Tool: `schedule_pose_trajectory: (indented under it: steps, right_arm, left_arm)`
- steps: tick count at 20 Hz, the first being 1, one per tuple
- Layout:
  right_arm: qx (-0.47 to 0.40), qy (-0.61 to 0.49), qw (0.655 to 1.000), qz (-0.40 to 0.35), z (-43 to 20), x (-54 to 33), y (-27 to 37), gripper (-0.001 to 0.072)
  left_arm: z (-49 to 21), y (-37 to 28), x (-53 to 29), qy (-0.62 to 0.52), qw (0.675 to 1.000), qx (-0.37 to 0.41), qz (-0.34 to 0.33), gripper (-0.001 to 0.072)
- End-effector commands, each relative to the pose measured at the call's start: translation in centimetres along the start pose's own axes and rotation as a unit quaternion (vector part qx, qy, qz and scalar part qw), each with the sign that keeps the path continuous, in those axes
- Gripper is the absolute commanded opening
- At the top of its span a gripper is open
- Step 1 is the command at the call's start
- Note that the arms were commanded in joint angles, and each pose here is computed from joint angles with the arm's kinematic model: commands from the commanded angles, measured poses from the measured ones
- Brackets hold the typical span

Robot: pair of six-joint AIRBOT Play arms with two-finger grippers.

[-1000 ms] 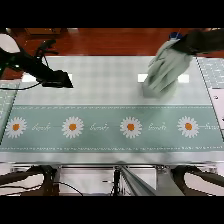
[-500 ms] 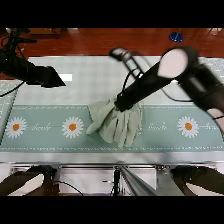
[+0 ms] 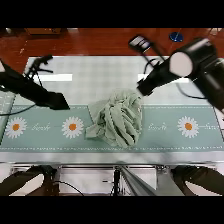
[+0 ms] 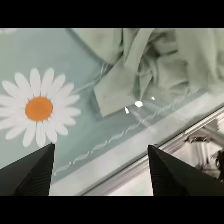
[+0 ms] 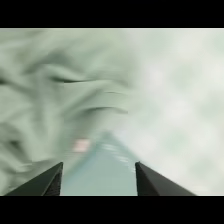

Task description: Fold the shirts.

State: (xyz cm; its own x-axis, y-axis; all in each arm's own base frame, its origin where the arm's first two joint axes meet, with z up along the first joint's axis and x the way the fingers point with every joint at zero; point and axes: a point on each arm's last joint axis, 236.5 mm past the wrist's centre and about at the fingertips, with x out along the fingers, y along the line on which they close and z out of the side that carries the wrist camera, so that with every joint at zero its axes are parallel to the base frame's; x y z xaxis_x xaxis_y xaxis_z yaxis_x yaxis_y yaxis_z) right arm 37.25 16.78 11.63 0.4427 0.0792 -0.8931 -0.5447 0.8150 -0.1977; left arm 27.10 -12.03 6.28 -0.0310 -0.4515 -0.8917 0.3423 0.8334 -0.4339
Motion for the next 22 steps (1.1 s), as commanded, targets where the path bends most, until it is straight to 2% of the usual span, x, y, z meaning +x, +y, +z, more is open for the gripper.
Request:
schedule_pose_trajectory:
  steps: [1, 4, 7, 12, 17, 18, 20, 21, 22]
  right_arm:
    - [0.103, -0.005, 0.99, -0.092, -2.6, -1.7, -11.1, 0.0534]
    - [0.239, -0.006, 0.971, -0.004, -4.9, 0.4, -13.9, 0.0533]
    - [0.303, -0.012, 0.951, 0.064, -5.8, 2.5, -15.3, 0.0534]
    - [0.316, 0.022, 0.944, 0.096, -7.3, 6.5, -15.6, 0.0533]
    - [0.329, 0.028, 0.936, 0.122, -7.0, 8.8, -15.0, 0.0533]
    - [0.331, 0.027, 0.935, 0.124, -6.9, 8.9, -14.9, 0.0533]
    - [0.334, 0.021, 0.934, 0.128, -6.5, 8.9, -14.9, 0.0533]
    - [0.336, 0.017, 0.932, 0.133, -6.3, 8.9, -14.7, 0.0533]
    - [0.337, 0.016, 0.932, 0.135, -6.2, 8.8, -14.6, 0.0533]
  left_arm:
    - [-4.3, 1.8, 5.8, 0.055, 0.998, -0.013, -0.017, 0.072]
    - [-6.2, 2.0, 10.1, 0.052, 0.997, -0.011, -0.048, 0.072]
    - [-5.0, 1.3, 12.1, 0.005, 0.997, -0.018, -0.081, 0.072]
    - [-3.1, -0.8, 14.5, -0.006, 0.984, -0.062, -0.17, 0.072]
    - [-5.6, -1.5, 18.8, 0.08, 0.975, -0.085, -0.19, 0.072]
    - [-5.9, -1.9, 19.4, 0.095, 0.973, -0.085, -0.19, 0.0657]
    - [-4.9, -2.0, 19.4, 0.089, 0.975, -0.081, -0.186, 0.064]
    - [-4.2, -2.0, 19.3, 0.085, 0.975, -0.091, -0.183, 0.056]
    - [-3.5, -2.0, 19.1, 0.082, 0.975, -0.1, -0.181, 0.0528]
